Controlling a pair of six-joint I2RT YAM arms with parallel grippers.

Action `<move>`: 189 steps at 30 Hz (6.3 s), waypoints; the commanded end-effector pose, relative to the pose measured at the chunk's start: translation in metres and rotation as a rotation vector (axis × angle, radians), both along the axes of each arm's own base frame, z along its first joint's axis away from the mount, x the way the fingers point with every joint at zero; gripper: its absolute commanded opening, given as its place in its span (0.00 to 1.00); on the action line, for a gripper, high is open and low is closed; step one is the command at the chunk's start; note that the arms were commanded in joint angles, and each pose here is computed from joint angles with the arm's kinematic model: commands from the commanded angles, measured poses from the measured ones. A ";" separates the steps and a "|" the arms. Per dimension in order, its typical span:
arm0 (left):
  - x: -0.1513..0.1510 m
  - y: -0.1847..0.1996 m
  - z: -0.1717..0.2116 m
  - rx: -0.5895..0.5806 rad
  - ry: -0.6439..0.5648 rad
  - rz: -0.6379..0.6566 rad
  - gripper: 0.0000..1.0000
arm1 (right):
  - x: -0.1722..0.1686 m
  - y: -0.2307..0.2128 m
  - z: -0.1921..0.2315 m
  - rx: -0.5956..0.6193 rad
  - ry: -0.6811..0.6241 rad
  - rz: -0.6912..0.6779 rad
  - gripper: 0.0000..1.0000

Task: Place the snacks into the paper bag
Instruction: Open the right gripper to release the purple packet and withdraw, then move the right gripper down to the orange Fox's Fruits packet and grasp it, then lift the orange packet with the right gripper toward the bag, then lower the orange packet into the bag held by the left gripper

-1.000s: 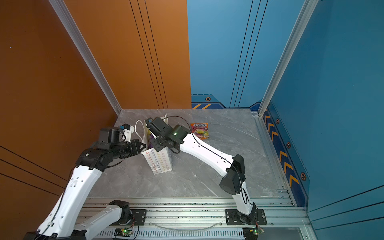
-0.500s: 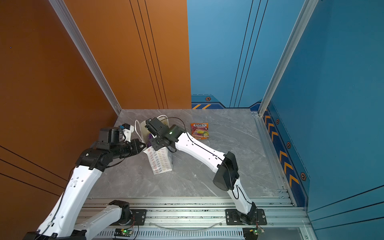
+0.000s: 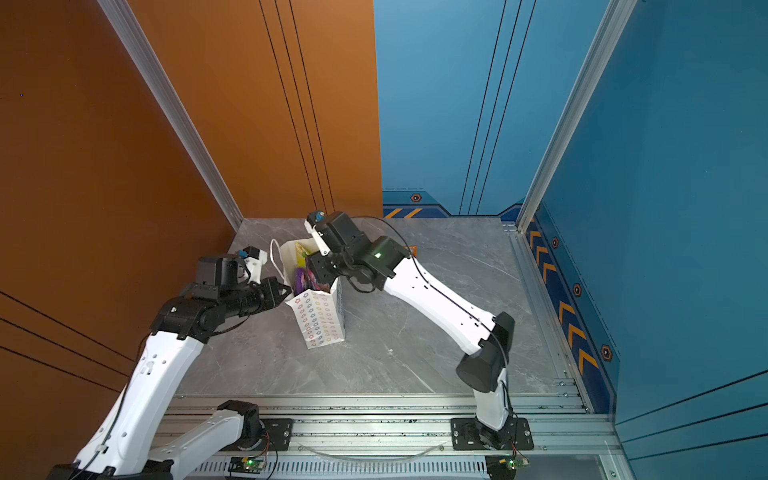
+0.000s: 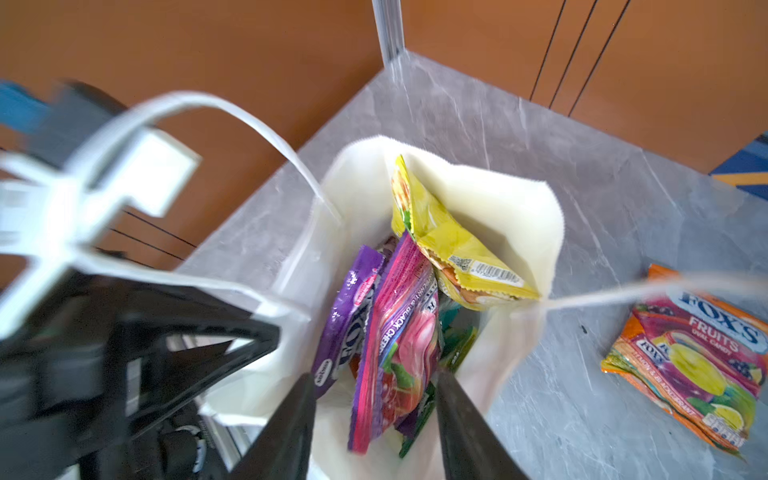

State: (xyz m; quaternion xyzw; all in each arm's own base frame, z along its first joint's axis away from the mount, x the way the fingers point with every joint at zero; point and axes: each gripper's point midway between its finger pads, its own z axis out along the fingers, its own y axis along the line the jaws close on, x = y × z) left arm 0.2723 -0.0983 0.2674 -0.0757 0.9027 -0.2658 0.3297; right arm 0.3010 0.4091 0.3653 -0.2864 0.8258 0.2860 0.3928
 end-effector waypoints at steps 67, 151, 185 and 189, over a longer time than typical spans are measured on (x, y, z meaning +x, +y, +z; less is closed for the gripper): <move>-0.007 -0.013 0.010 -0.093 -0.027 -0.086 0.08 | 0.220 -0.230 -0.355 0.154 0.660 -0.780 0.28; -0.007 -0.006 0.007 -0.093 -0.031 -0.035 0.08 | 0.010 -0.037 0.065 0.019 -0.315 -0.271 0.00; -0.007 -0.004 0.004 -0.092 -0.033 -0.030 0.08 | 0.014 -0.003 -0.016 -0.351 -0.356 -0.217 0.00; -0.007 -0.003 0.003 -0.092 -0.033 -0.029 0.08 | 0.022 -0.014 -0.010 -0.383 -0.392 -0.268 0.00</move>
